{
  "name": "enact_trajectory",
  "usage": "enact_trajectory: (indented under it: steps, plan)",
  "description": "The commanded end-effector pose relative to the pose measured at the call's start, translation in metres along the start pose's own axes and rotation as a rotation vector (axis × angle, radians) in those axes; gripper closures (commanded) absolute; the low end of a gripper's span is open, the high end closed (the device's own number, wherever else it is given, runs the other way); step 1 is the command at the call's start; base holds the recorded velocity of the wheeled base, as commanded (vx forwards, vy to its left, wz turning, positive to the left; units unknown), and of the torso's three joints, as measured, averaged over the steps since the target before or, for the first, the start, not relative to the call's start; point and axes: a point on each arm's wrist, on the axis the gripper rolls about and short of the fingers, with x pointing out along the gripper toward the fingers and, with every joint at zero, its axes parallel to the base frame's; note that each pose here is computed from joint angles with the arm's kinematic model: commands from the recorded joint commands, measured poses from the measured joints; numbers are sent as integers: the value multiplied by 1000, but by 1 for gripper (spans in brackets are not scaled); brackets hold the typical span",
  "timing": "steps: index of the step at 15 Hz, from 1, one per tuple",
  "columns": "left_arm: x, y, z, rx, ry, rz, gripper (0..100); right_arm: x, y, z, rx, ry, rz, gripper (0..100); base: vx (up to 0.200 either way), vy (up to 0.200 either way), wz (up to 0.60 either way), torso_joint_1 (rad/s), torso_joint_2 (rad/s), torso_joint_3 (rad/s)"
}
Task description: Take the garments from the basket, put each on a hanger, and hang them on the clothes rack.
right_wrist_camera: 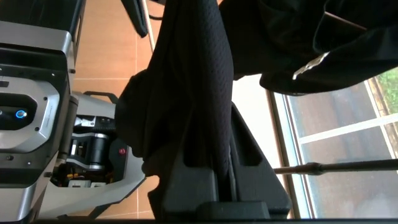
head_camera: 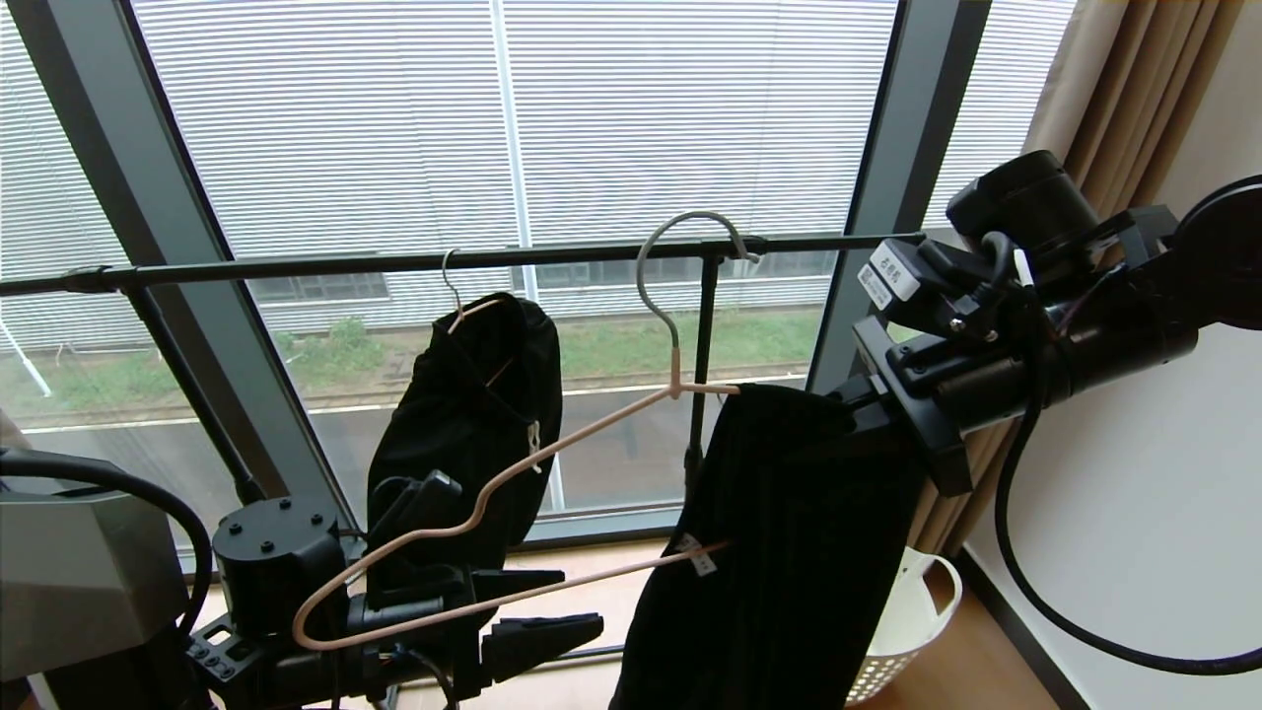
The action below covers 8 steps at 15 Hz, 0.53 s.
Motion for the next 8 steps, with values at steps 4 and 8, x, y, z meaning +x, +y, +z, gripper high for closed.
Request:
enact_trajectory:
  steps: [4, 8]
  plan:
    - [7, -4, -8, -10, 37, -23, 0, 3, 4, 6, -17, -20, 19, 100, 0, 0, 0, 0, 0, 0]
    - [16, -3, -18, 20, 66, -3, 0, 11, 11, 18, -59, -64, 56, 100, 0, 0, 0, 0, 0, 0]
